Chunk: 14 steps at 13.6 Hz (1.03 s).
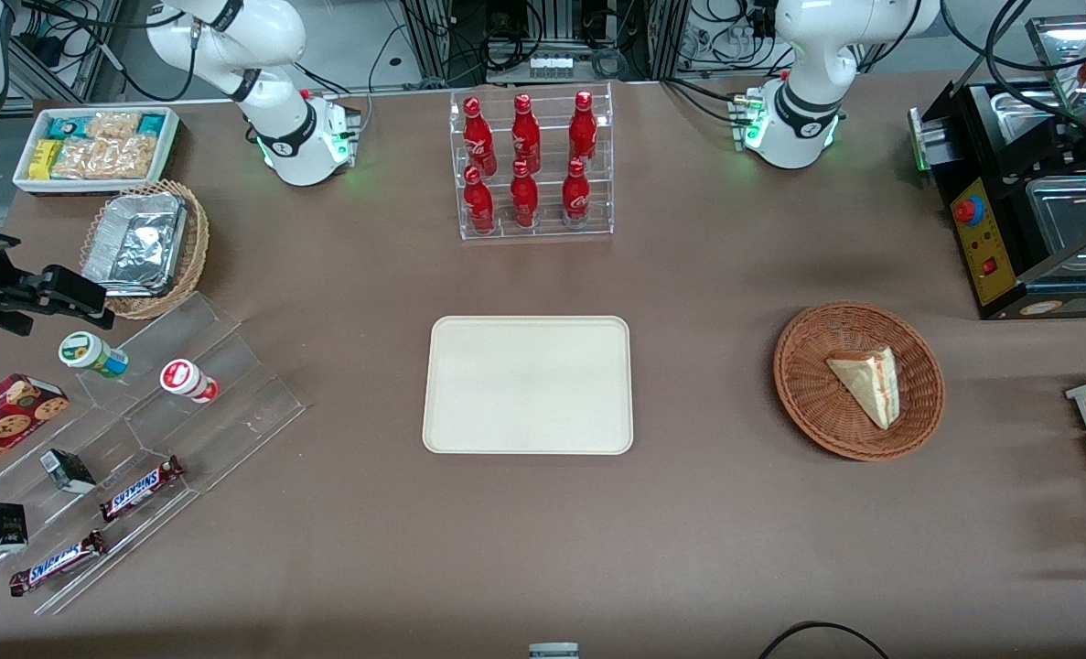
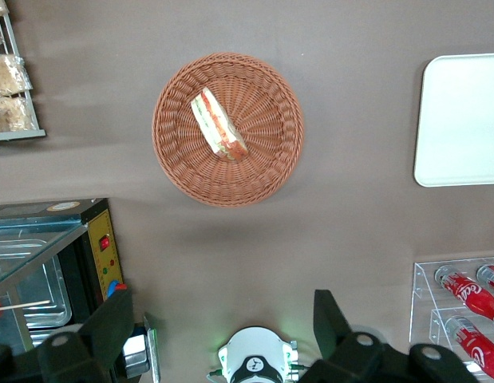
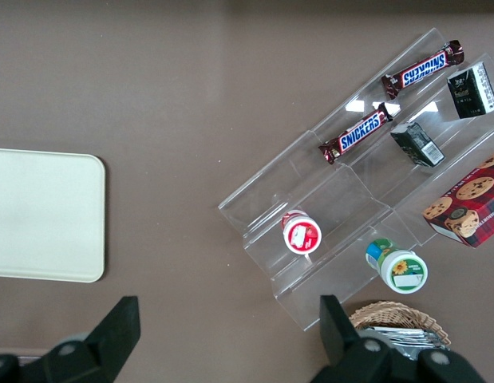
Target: Place sandwich from basket to tray
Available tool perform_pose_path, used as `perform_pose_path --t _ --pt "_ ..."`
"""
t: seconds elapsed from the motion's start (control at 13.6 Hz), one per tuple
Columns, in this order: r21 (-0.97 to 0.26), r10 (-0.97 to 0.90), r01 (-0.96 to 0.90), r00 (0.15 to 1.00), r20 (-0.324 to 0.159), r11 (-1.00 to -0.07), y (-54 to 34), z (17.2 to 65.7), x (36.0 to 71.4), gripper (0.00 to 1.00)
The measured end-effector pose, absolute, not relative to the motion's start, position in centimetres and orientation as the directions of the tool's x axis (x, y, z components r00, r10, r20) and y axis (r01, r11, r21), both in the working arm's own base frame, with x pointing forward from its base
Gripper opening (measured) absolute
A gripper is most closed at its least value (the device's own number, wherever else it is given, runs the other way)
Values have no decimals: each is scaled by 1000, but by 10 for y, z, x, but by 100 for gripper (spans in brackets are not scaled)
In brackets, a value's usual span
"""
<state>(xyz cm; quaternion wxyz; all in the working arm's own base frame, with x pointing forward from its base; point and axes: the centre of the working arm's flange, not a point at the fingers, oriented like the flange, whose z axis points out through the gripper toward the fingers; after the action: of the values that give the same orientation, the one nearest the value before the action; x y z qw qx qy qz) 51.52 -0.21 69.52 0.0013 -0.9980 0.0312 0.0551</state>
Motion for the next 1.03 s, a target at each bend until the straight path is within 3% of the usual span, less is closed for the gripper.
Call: perform_pose_path --t 0.22,0.51,0.81,1.03 --pt "3 -68 -68 990 -123 -998 -2 690 516 100" --pt "-4 39 39 983 -180 -999 21 645 543 100" --pt "-46 287 284 941 -181 -958 40 545 580 100" --pt "-68 480 475 866 -137 -877 47 462 586 100"
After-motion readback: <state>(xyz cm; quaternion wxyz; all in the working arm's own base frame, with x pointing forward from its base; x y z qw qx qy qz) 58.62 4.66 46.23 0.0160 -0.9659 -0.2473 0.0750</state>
